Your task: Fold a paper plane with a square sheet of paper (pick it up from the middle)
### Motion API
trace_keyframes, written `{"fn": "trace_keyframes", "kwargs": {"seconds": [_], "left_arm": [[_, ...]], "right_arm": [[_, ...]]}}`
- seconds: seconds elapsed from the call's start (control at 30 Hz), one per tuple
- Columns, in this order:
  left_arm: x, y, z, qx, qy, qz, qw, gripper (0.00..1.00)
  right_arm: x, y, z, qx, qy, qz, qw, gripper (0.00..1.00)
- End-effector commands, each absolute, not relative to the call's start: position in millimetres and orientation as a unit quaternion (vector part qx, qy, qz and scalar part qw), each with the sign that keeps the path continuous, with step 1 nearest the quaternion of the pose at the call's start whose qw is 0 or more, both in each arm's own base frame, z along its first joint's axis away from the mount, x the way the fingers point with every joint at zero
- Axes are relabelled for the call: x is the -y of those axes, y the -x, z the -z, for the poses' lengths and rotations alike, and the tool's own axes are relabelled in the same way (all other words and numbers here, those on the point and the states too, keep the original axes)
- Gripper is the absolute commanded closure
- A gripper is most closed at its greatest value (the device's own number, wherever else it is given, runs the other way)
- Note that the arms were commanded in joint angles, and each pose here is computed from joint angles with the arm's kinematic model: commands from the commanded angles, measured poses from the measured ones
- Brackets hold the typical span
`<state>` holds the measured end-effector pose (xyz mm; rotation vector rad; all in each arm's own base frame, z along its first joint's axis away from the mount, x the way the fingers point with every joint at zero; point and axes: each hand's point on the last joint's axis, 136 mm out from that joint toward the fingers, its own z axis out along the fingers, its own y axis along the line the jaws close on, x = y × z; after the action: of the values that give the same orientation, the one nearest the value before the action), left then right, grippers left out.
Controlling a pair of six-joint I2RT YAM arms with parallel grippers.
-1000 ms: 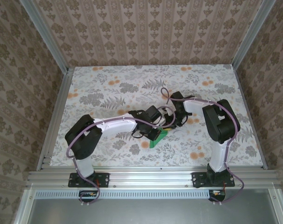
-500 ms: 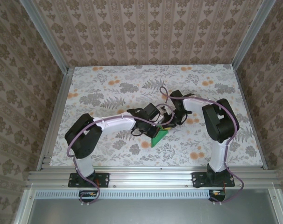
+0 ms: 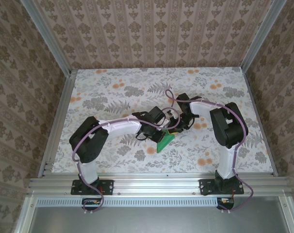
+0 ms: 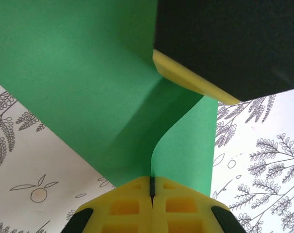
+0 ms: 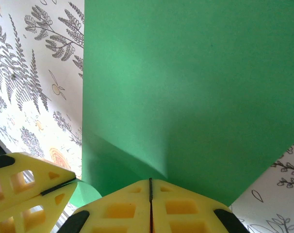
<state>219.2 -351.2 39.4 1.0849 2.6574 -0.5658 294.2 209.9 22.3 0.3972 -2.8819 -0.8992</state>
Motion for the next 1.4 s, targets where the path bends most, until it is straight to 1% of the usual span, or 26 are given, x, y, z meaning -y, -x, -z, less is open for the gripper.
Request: {"fn": "trace_keyframes", "kwargs": {"seconds": [0.0,0.3,0.43,0.53,0.57,0.6,0.67,0.77,0.9,0.97,1.13,1.3,1.37], "left_arm": [[358.2,-226.4,-41.0,-0.895,-0.384,0.197,0.113,1.0],[358.2,-229.8,-36.6,-0.895,-0.385,0.197,0.11,1.0],[354.6,-227.0,-30.1,-0.898,-0.381,0.193,0.103,1.0],[353.5,-223.8,-26.0,-0.9,-0.377,0.196,0.099,1.0],[351.5,-223.9,-24.3,-0.902,-0.375,0.193,0.098,1.0],[350.7,-223.8,-23.8,-0.902,-0.374,0.191,0.098,1.0],[349.3,-224.7,-22.9,-0.903,-0.374,0.188,0.1,1.0],[350.2,-225.4,-23.1,-0.903,-0.375,0.187,0.099,1.0],[346.8,-225.2,-22.9,-0.906,-0.368,0.182,0.1,1.0],[346.9,-226.0,-25.3,-0.906,-0.368,0.183,0.102,1.0],[346.5,-227.0,-25.2,-0.907,-0.365,0.182,0.104,1.0],[345.5,-225.1,-20.4,-0.908,-0.362,0.183,0.099,1.0],[344.9,-223.3,-18.6,-0.909,-0.362,0.183,0.094,1.0]], "right_arm": [[-211.8,-291.6,-23.5,0.943,-0.137,0.297,0.061,0.91],[-211.4,-292.1,-21.1,0.944,-0.135,0.295,0.062,0.91],[-211.5,-298.4,-28.3,0.945,-0.128,0.298,0.047,0.89],[-210.3,-310.8,-42.0,0.946,-0.109,0.306,0.014,0.85],[-208.1,-316.5,-48.0,0.946,-0.098,0.308,-0.001,0.81],[-205.1,-320.9,-52.4,0.947,-0.084,0.309,-0.013,0.8],[-198.0,-329.9,-65.3,0.946,-0.056,0.317,-0.041,0.8],[-181.4,-341.3,-83.2,0.94,-0.007,0.328,-0.092,0.76],[-157.1,-337.7,-91.8,0.936,0.06,0.324,-0.122,0.75],[-156.8,-330.9,-94.9,0.93,0.073,0.335,-0.133,0.76],[-173.6,-306.5,-96.4,0.907,0.08,0.397,-0.114,0.84],[-196.7,-281.0,-82.5,0.897,0.092,0.421,-0.097,0.9],[-207.7,-275.7,-75.3,0.892,0.098,0.43,-0.094,0.91]]}}
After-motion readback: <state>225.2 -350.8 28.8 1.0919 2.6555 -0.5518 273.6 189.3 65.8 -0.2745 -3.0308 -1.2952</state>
